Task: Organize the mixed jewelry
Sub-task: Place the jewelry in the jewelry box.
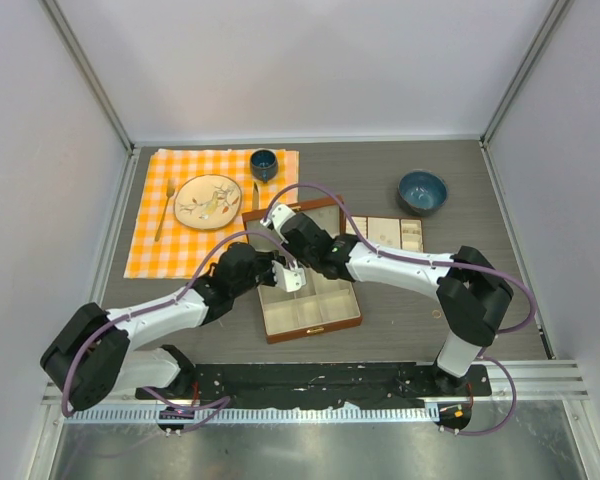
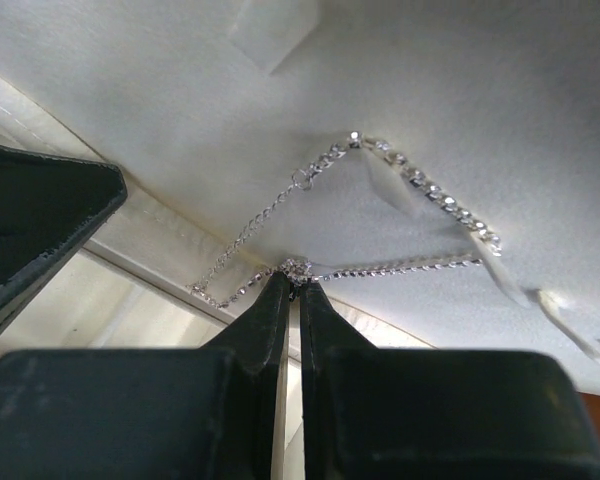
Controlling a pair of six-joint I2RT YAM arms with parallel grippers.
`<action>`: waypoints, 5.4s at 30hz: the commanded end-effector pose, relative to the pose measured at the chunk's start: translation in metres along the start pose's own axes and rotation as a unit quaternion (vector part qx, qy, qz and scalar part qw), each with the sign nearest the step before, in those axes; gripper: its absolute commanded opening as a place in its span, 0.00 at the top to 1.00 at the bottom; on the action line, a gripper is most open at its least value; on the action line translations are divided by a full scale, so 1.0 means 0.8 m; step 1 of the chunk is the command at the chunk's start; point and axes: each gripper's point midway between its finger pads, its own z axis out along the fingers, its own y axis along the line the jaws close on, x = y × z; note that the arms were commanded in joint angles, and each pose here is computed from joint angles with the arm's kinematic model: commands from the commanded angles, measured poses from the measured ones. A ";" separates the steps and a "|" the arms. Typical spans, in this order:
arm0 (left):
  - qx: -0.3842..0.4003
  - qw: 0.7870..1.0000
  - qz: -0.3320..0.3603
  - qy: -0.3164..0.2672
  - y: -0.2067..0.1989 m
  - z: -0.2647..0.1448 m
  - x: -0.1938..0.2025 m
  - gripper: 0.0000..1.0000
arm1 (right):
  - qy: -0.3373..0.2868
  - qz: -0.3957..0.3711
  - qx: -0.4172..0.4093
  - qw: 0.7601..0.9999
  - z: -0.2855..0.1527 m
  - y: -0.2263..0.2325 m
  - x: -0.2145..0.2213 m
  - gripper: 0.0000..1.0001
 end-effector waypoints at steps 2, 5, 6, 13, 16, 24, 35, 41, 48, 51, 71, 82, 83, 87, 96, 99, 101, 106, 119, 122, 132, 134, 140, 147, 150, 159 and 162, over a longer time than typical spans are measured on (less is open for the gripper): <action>-0.010 0.999 -0.009 -0.031 0.011 -0.006 -0.020 1.00 | -0.025 0.009 -0.010 1.000 -0.013 -0.001 -0.010 0.99; -0.011 0.999 -0.012 -0.029 0.012 -0.007 -0.019 1.00 | -0.025 0.008 -0.018 0.999 -0.014 0.001 -0.008 0.99; -0.012 0.999 -0.014 -0.030 0.013 -0.007 -0.020 0.98 | -0.023 0.008 -0.019 1.000 -0.015 0.001 -0.006 0.99; -0.006 0.999 -0.017 -0.034 0.010 -0.006 -0.022 0.68 | -0.029 0.006 -0.034 0.999 -0.022 0.004 -0.010 0.99; -0.005 0.999 -0.021 -0.032 0.010 -0.004 -0.021 0.61 | -0.031 0.005 -0.045 0.998 -0.025 0.008 -0.011 0.99; -0.007 0.998 -0.041 -0.050 0.015 -0.011 -0.034 0.60 | -0.025 0.002 -0.056 0.998 -0.024 0.014 -0.007 0.99; -0.008 0.998 -0.040 -0.049 0.018 -0.006 -0.035 0.59 | -0.021 0.001 -0.054 0.998 -0.021 0.013 -0.004 0.99; -0.013 0.999 -0.030 -0.032 0.017 0.001 -0.024 0.60 | -0.021 0.002 -0.054 0.998 -0.022 0.013 -0.005 0.99; -0.017 0.999 -0.025 -0.025 0.018 0.008 -0.019 0.64 | -0.022 0.001 -0.054 0.998 -0.023 0.012 -0.004 0.99; -0.017 0.999 -0.025 -0.023 0.019 0.009 -0.019 0.70 | -0.023 0.003 -0.054 0.998 -0.024 0.011 -0.004 0.99; 0.049 0.997 -0.041 -0.036 -0.008 -0.007 -0.030 1.00 | -0.024 0.007 -0.051 0.998 -0.023 0.008 -0.003 0.99; 0.057 0.997 -0.048 -0.032 -0.012 -0.005 -0.028 1.00 | -0.039 0.021 -0.047 0.998 -0.032 -0.003 -0.018 0.93; 0.055 0.997 -0.047 -0.032 -0.011 -0.004 -0.028 1.00 | -0.041 0.023 -0.049 0.998 -0.034 -0.004 -0.019 0.92; 0.051 0.997 -0.049 -0.030 -0.010 -0.002 -0.027 1.00 | -0.045 0.032 -0.066 0.996 -0.040 -0.003 -0.025 0.81; 0.050 0.996 -0.058 -0.039 -0.009 -0.003 -0.032 1.00 | -0.053 0.069 -0.107 0.990 -0.049 -0.006 -0.031 0.62; 0.053 0.996 -0.060 -0.039 -0.011 -0.003 -0.032 1.00 | -0.056 0.077 -0.124 0.988 -0.051 -0.005 -0.035 0.58; 0.054 0.996 -0.062 -0.040 -0.011 -0.004 -0.033 1.00 | -0.059 0.077 -0.135 0.986 -0.053 0.000 -0.039 0.57; 0.058 0.995 -0.064 -0.046 -0.012 -0.007 -0.036 1.00 | -0.063 0.082 -0.148 0.984 -0.053 0.005 -0.047 0.55; 0.066 0.994 -0.070 -0.056 -0.014 -0.012 -0.043 1.00 | -0.056 0.084 -0.130 0.986 -0.038 0.000 -0.051 0.56; 0.066 0.994 -0.071 -0.057 -0.015 -0.013 -0.044 1.00 | -0.055 0.083 -0.127 0.987 -0.036 0.000 -0.051 0.56; 0.015 0.997 -0.064 -0.038 0.016 -0.018 -0.041 0.98 | -0.051 0.084 -0.104 0.990 -0.030 -0.009 -0.049 0.57; 0.004 0.998 -0.061 -0.033 0.022 -0.019 -0.039 0.91 | -0.049 0.084 -0.101 0.990 -0.029 -0.009 -0.048 0.57; -0.019 0.998 -0.051 -0.020 0.034 -0.020 -0.033 0.72 | -0.050 0.085 -0.097 0.990 -0.026 -0.011 -0.051 0.59; -0.037 0.998 -0.053 -0.022 0.046 -0.022 -0.037 0.66 | -0.049 0.083 -0.093 0.991 -0.025 -0.011 -0.051 0.60; -0.043 0.997 -0.055 -0.024 0.051 -0.024 -0.039 0.65 | -0.048 0.081 -0.093 0.991 -0.025 -0.010 -0.051 0.60; -0.056 0.997 -0.049 -0.019 0.057 -0.022 -0.037 0.58 | -0.046 0.079 -0.094 0.991 -0.024 -0.009 -0.048 0.61; -0.057 0.997 -0.043 -0.018 0.056 -0.018 -0.035 0.56 | -0.046 0.079 -0.095 0.991 -0.025 -0.008 -0.048 0.61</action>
